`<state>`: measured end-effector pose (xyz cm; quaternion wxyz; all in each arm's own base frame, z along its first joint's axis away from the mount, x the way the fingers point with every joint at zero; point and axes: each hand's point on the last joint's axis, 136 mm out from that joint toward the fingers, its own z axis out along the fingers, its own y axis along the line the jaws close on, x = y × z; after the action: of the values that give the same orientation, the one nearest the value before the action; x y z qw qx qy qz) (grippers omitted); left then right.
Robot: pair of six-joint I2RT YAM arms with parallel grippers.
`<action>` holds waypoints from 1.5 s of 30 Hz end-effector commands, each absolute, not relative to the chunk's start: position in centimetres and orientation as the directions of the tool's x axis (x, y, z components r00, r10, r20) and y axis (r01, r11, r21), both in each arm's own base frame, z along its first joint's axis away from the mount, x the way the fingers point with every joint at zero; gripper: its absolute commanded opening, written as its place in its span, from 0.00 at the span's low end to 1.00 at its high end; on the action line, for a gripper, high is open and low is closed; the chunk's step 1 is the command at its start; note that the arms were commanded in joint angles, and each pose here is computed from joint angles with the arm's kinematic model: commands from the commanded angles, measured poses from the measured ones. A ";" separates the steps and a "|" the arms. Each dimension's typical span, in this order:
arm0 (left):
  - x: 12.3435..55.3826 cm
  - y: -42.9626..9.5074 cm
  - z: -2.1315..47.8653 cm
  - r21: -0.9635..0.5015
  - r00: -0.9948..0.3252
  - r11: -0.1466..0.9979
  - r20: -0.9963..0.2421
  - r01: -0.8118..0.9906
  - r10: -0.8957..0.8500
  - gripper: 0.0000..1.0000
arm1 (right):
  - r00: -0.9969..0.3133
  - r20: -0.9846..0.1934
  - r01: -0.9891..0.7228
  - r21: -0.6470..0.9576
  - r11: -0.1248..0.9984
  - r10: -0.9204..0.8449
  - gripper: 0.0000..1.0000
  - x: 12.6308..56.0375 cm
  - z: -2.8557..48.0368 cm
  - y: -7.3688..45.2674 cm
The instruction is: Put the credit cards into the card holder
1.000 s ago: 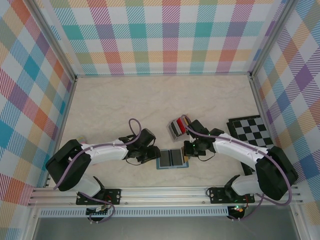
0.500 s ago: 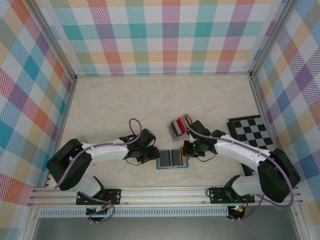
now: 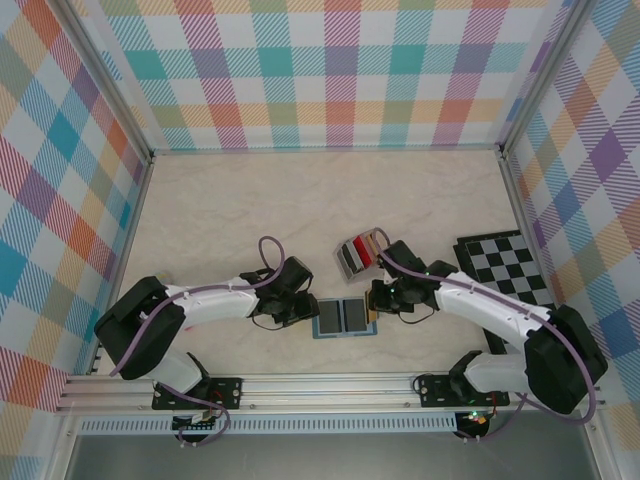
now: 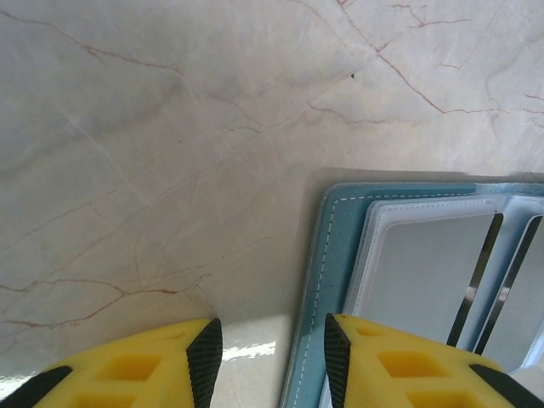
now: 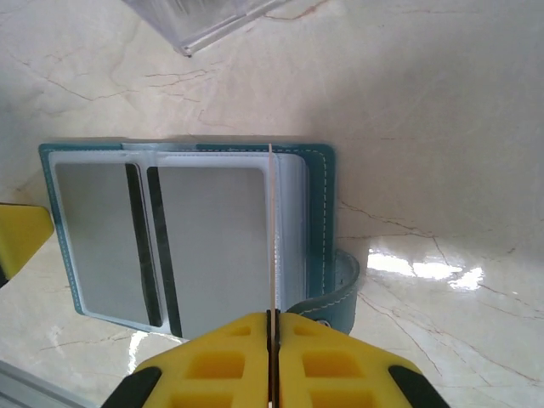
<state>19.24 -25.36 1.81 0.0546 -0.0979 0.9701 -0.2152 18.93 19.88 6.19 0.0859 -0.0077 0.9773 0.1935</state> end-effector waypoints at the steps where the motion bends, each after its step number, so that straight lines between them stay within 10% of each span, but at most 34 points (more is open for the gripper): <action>1: 18.8 -27.7 0.8 -0.475 -0.986 0.872 -0.053 -0.116 -0.160 0.40 | -0.988 -0.156 -0.048 0.338 0.940 0.005 0.09 18.6 5.1 19.0; 45: 18.7 -28.0 0.4 -0.470 -0.987 0.875 -0.045 -0.114 -0.152 0.38 | -0.986 -0.162 -0.081 0.334 0.939 -0.027 0.08 18.4 4.7 19.0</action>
<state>19.23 -25.36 1.71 0.0498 -0.0983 0.9722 -0.2067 18.87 19.66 5.34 0.0857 -0.0249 0.9783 0.1871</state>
